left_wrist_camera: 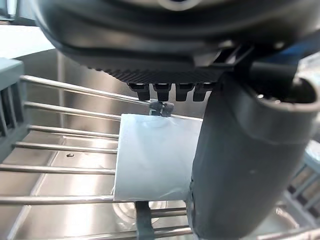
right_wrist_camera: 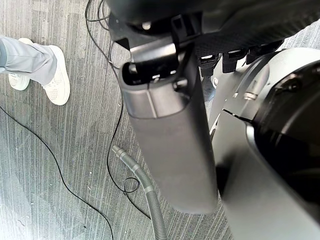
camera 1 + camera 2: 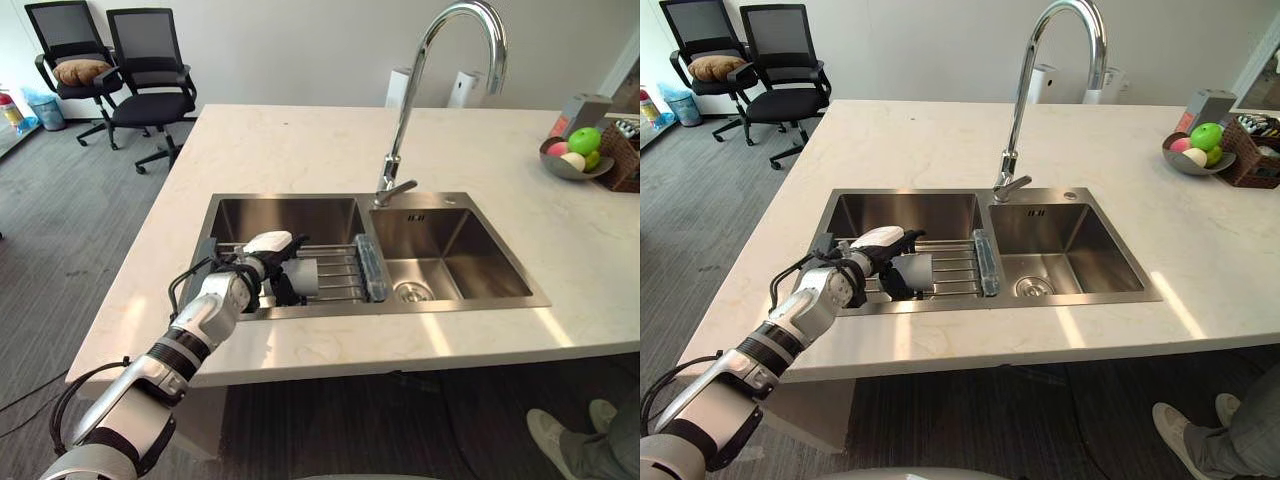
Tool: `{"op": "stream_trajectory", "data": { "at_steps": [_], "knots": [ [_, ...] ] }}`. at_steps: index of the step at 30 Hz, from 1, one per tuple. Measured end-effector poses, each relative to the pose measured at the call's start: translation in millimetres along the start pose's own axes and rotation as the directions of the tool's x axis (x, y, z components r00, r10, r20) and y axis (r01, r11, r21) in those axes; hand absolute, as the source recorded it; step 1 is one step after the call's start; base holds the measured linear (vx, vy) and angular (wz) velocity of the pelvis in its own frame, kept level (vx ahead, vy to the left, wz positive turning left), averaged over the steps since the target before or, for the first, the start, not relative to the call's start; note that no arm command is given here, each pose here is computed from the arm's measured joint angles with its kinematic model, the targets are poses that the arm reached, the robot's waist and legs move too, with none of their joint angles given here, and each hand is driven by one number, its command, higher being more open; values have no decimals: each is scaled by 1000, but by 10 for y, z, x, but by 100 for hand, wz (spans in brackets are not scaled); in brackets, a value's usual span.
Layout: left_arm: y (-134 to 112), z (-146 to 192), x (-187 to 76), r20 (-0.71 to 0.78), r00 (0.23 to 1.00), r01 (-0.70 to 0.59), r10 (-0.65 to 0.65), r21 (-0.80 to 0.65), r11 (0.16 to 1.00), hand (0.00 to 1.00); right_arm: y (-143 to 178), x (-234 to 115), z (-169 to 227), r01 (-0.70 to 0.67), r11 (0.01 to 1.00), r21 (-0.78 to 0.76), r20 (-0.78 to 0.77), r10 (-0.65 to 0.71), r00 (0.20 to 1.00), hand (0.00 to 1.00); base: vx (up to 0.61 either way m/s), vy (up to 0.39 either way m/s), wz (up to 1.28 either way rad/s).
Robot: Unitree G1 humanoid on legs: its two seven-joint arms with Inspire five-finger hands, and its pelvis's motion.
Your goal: Walk over to the sink, pick up the cup, carry it to the dishwasher, place the cup inside the dishwasher, then close the dishwasher door
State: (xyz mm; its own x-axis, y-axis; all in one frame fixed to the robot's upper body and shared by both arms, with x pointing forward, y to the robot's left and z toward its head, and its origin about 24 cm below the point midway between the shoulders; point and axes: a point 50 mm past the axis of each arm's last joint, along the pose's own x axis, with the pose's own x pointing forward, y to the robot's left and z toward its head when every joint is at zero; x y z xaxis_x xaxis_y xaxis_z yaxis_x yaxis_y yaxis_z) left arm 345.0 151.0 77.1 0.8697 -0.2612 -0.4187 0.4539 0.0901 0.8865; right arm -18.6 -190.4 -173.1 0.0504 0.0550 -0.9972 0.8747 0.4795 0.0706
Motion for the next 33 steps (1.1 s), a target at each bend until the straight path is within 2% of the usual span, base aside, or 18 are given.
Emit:
{"op": "stream_trajectory", "data": {
  "at_steps": [8, 19, 20, 23, 27, 29, 33],
  "knots": [
    [45, -26, 29, -80, 993, 92, -83, 108, 990, 100, 17, 0, 18, 0, 1000, -23, -2, 0, 1000, 100, -2, 1, -2],
    [11, -8, 148, -159, 984, 97, -83, 83, 992, 100, 16, -2, 32, 1, 999, -39, 2, -1, 1000, 100, 0, 0, 0],
    [1, -10, 158, -159, 984, 92, -79, 77, 993, 0, 17, -2, 34, 1, 999, -43, 4, -1, 1000, 100, 0, 0, 0],
    [-23, -24, 185, -159, 987, 49, -34, 95, 994, 0, 22, -1, 42, 0, 999, -54, 10, 0, 1000, 100, 0, 0, 0],
    [11, -60, 191, -126, 987, -79, 95, 130, 988, 0, 27, -3, 64, -2, 997, -74, 21, 4, 1000, 100, 0, 0, 0],
    [9, -61, 186, -113, 988, -93, 110, 147, 985, 0, 28, -3, 72, -6, 997, -81, 25, 8, 1000, 100, 0, 0, 0],
    [-143, -64, 156, -41, 987, -143, 154, 194, 971, 0, -10, -19, 148, 8, 993, -114, 45, -3, 999, 100, 37, -2, 3]
  ]
}}
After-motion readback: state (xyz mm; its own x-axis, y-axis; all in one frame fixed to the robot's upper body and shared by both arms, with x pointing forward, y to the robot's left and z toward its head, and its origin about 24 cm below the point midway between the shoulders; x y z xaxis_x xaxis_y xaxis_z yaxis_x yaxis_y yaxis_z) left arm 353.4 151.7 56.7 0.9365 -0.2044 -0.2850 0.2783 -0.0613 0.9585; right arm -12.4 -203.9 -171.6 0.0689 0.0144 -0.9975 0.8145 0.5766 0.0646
